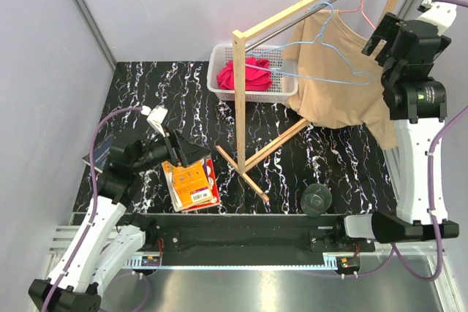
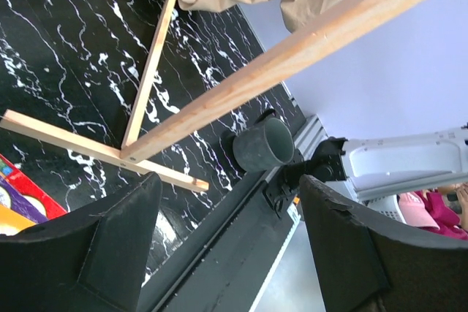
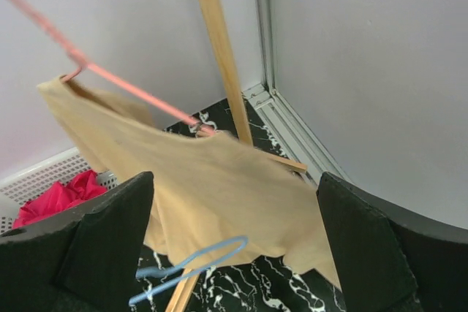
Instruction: Remove the t-shirt from the hanger
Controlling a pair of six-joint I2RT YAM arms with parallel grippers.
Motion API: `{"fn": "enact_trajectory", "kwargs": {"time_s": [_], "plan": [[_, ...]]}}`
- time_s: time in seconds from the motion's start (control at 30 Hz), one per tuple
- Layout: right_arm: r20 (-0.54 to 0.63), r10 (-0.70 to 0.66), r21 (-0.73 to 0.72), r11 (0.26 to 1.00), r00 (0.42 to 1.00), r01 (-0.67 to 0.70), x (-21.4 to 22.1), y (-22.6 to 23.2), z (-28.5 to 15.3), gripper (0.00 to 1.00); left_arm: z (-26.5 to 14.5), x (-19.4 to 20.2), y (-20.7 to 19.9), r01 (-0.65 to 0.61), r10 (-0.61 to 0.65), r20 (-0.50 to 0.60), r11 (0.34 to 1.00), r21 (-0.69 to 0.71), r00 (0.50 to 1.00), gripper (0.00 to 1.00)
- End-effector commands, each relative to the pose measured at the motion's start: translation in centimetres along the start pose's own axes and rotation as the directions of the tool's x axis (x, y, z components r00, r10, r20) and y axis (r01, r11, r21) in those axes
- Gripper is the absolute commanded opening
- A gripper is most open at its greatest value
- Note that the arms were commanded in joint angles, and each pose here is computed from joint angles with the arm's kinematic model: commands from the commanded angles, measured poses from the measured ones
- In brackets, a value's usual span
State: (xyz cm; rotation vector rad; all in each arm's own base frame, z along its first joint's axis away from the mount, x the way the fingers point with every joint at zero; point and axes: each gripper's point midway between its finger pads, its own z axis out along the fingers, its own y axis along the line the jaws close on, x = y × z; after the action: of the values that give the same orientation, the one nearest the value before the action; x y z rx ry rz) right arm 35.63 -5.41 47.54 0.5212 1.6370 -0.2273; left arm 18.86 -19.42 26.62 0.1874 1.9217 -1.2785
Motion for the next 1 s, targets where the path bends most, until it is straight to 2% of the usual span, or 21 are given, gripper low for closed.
{"fn": "enact_trajectory", "kwargs": {"time_s": [0.0,0.03,0.07,0.2,0.3,0.4,0.47,0.5,0.53,0.63,0.73,0.87,0.93,0.97], "plan": [[0.006,0.023,-0.164,0.986,1.0,-0.022,-1.0,-0.2,1.7,1.0,-0.9,-0.7,-2.5,-0.052,0.052,-0.006,0.996,0.067,0.999,0.8],[-0.03,0.006,-0.177,0.984,1.0,-0.011,1.1,-0.4,2.7,1.0,-0.9,-0.9,-2.7,-0.067,0.067,-0.005,0.996,0.067,0.998,0.8],[0.01,0.011,-0.194,0.981,1.0,-0.009,0.4,-0.6,2.6,1.0,-1.1,-0.7,-2.7,-0.065,0.066,-0.012,0.996,0.062,0.998,0.8],[-0.026,0.009,-0.267,0.964,1.0,-0.016,3.4,-1.9,3.4,1.0,-1.2,-1.1,-3.0,-0.084,0.085,-0.023,0.995,0.054,0.996,0.8],[-0.012,0.002,-0.335,0.942,1.0,-0.006,3.8,-1.8,3.1,1.0,-1.3,-0.9,-3.3,-0.089,0.091,-0.045,0.994,0.057,0.995,0.8],[-0.017,-0.021,-0.35,0.937,1.0,0.014,5.8,-2.0,3.1,0.98,-1.3,-0.7,-3.6,-0.096,0.1,-0.064,0.994,0.06,0.993,0.8],[0.034,-0.032,-0.369,0.929,0.999,0.042,5.3,-1.9,2.6,0.96,-1.3,-0.5,-3.7,-0.093,0.097,-0.08,0.994,0.06,0.992,0.8],[0.025,-0.037,-0.39,0.92,0.999,0.044,6.4,-1.7,2.7,0.93,-1.3,-0.5,-3.9,-0.098,0.103,-0.084,0.993,0.065,0.991,0.8],[0.064,-0.034,-0.399,0.915,0.997,0.057,5.7,-1.6,2.5,0.86,-1.2,-0.4,-3.9,-0.095,0.101,-0.095,0.993,0.063,0.99,0.8],[0.085,-0.024,-0.421,0.905,0.996,0.058,5.6,-1.2,2.6,0.74,-1.3,-0.6,-4.2,-0.112,0.117,-0.098,0.992,0.06,0.988,0.8],[0.083,-0.022,-0.457,0.887,0.996,0.057,5.6,-0.5,2.6,0.67,-1.4,-0.9,-4.3,-0.128,0.132,-0.099,0.991,0.048,0.986,0.8],[0.109,-0.035,-0.484,0.871,0.993,0.084,4.9,-0.1,2.0,0.48,-1.4,-1.0,-4.3,-0.134,0.138,-0.103,0.99,0.041,0.985,0.8],[0.126,-0.039,-0.486,0.869,0.991,0.096,4.5,-0.1,1.5,0.42,-1.3,-0.9,-4.1,-0.126,0.129,-0.105,0.991,0.034,0.986,0.8],[0.133,-0.041,-0.492,0.864,0.99,0.102,4.3,0.1,1.3,0.34,-1.2,-1.0,-4.1,-0.125,0.128,-0.105,0.992,0.033,0.986,0.8]]}}
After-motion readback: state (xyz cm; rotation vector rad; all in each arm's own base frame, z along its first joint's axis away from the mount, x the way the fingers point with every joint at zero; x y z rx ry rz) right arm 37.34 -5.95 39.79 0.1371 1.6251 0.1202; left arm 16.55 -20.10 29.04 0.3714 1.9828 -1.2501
